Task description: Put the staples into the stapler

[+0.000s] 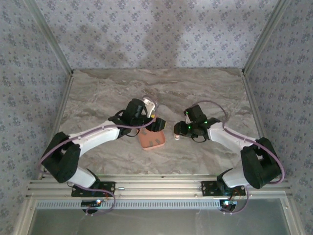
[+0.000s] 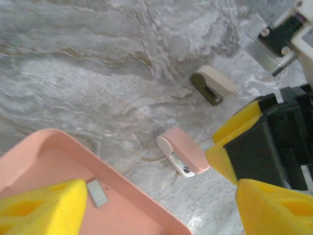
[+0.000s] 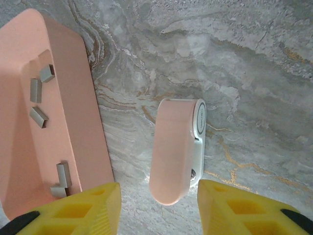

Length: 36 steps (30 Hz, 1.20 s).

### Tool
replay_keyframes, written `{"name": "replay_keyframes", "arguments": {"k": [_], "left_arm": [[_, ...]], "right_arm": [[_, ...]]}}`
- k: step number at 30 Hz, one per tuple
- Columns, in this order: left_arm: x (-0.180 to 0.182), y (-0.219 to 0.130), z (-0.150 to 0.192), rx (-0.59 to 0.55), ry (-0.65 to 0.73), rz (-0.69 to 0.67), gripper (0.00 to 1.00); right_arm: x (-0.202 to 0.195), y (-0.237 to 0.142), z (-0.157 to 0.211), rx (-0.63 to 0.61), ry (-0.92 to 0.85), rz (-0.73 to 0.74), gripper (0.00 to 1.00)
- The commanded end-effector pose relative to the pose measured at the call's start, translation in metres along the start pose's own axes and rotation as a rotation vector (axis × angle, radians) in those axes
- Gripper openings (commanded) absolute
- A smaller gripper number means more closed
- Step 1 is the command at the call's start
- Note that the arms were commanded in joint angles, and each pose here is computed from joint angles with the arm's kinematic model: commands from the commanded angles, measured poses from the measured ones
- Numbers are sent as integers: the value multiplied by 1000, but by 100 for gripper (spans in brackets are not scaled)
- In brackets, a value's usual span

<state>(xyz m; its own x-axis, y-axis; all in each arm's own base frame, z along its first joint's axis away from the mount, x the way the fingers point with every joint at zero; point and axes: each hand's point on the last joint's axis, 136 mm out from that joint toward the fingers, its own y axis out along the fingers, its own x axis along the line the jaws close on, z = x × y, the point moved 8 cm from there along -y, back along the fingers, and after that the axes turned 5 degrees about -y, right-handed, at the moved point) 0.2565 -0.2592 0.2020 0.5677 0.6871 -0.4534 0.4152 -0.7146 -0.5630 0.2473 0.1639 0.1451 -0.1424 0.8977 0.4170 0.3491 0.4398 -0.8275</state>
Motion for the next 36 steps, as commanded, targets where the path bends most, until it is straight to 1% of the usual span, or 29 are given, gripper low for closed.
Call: {"name": "replay_keyframes", "arguments": {"k": [1,5,14,21,24,29,33,36], "left_arm": [[12,-15,3,-52,-18,-109,80],[19,-28,9,-89,-19,-168,80],[28,-43,19,-117,-26,-224,80],[33,-48,24,-126,-31,-238,80],[33,-50,23,-131,-29,-238,80],[34,-53,22,-138,-24,-239,80],[35,-55,23,-142,-25,-240,80],[36,-58,24,-147,-27,-242,80]], "right_arm": [[2,-6,1,40,-41,114,47],[6,-1,1,97,-89,195,48],[14,17,3,224,-166,336,50],[13,32,6,281,-176,361,50],[13,36,8,305,-180,365,47],[10,38,10,328,-184,390,37],[13,33,7,311,-192,400,29],[15,26,2,288,-198,398,27]]}}
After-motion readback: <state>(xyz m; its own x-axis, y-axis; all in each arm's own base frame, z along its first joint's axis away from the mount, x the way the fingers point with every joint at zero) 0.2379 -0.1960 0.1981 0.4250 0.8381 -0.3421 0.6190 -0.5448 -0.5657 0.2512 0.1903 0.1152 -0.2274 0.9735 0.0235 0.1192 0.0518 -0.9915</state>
